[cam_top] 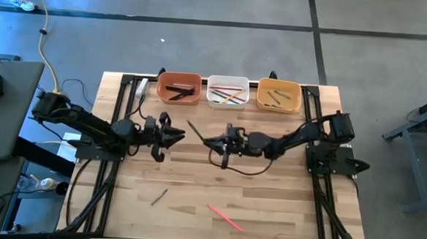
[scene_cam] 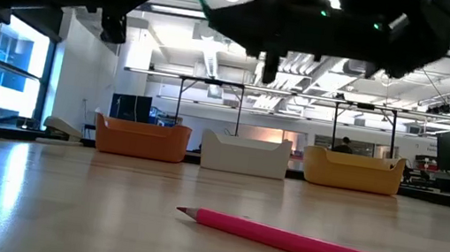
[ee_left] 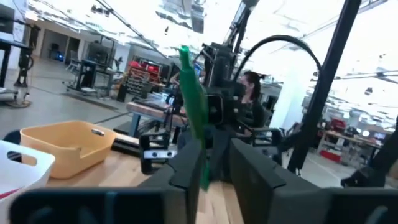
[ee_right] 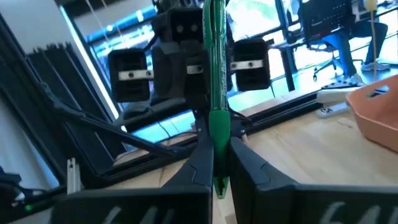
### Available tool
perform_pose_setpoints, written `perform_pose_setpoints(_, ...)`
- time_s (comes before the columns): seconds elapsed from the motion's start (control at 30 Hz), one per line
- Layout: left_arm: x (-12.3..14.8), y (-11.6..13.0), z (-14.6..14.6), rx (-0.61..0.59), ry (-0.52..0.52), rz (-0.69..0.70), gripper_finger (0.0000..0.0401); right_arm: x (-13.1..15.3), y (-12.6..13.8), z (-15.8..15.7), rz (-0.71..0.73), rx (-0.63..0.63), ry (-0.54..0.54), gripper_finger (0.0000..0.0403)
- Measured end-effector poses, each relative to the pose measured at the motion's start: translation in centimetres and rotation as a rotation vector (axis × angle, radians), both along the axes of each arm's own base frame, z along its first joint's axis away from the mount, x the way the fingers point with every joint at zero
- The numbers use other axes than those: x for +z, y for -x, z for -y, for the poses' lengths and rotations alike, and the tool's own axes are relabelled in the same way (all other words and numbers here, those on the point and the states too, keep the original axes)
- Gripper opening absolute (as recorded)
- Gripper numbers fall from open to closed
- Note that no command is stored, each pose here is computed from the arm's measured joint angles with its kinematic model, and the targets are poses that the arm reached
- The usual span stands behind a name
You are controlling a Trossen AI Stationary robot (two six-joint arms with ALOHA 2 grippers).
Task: Sort crayons/erasers/pens/pencils in bins
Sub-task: Put the green pen into the orange bin
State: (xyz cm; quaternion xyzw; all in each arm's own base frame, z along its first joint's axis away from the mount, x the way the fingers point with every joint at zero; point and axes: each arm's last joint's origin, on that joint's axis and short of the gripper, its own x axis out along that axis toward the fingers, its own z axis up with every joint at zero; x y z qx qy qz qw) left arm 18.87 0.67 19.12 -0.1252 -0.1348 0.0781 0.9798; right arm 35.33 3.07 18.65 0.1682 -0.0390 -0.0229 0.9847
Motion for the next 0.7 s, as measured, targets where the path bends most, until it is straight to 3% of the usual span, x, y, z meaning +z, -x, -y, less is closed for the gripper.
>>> perform_pose_setpoints(0.27, 1.4, -0.8, 0.3, -0.012, -0.020, 0.048, 0.0128, 2.2, -2.3, -0.1, -0.026, 0.003, 0.064, 0.0004)
perform_pose_setpoints(0.7, 2.2, -0.8, 0.1, 0.024, -0.044, 0.109, 0.0111, 2.1, -2.4, -0.3, -0.035, 0.025, 0.070, 0.0004)
